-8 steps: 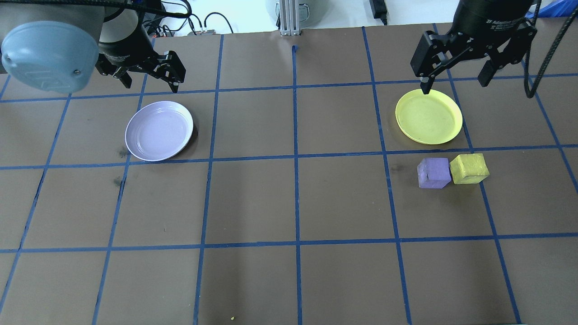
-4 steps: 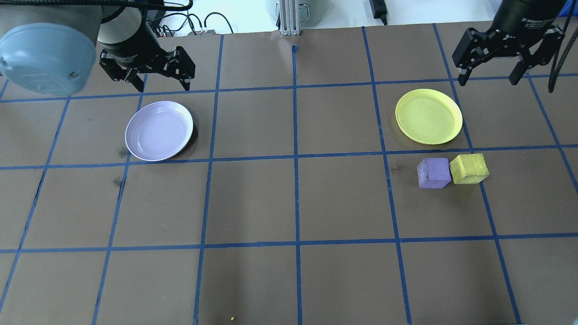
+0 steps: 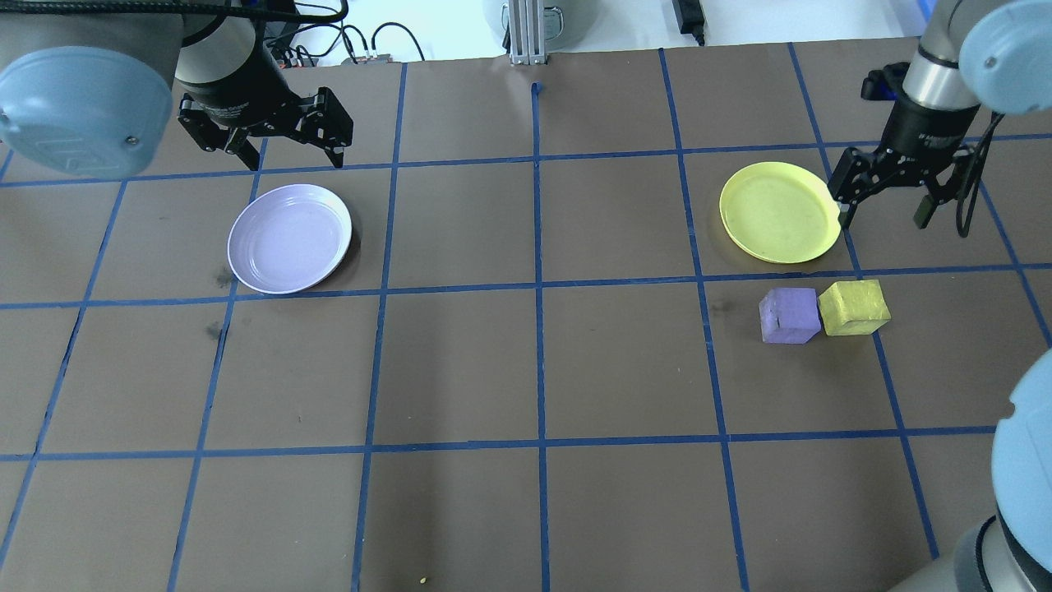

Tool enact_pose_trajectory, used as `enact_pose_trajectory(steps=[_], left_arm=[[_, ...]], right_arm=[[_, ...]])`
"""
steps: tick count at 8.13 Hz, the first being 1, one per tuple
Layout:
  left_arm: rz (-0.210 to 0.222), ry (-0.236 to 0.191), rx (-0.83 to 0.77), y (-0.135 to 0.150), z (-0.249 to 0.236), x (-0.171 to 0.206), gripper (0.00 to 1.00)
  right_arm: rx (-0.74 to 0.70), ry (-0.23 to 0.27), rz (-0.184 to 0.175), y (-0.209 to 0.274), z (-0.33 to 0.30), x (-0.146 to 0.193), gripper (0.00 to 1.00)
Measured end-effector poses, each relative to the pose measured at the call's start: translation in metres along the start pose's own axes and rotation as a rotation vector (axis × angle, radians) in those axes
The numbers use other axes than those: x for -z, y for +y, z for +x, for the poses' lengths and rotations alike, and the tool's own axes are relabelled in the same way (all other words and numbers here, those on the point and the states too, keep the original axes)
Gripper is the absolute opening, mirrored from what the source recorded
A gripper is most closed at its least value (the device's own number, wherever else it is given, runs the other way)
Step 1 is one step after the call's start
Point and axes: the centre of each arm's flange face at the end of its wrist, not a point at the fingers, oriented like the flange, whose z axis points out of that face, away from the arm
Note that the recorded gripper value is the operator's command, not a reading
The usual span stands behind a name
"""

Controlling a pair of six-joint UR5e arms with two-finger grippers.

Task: Sort blocks by color into plates

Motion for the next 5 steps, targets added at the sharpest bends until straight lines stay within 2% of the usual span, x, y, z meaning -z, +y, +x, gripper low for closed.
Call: enact_pose_trajectory(steps=[2,3,4,5], left_arm=[[-0.001,0.000,0.009,0.000,-0.004,0.000,1.00],[-0.004,-0.001,0.009,-0.001,-0.005,-0.002,1.00],[-0.011,-0.001,0.009,-0.003,-0.005,-0.006,1.00],[-0.014,0.000,0.010,-0.004,-0.005,-0.009,1.00]], right_arm=[[0.013,0.004,-0.054,0.000,-0.001,-0.079,0.99],[0.019,0.020,-0.081,0.000,-0.001,-0.104,0.99],[0.022,0.032,-0.101,0.000,-0.001,-0.119,0.92],[0.023,0.038,-0.113,-0.001,0.000,-0.127,0.75]])
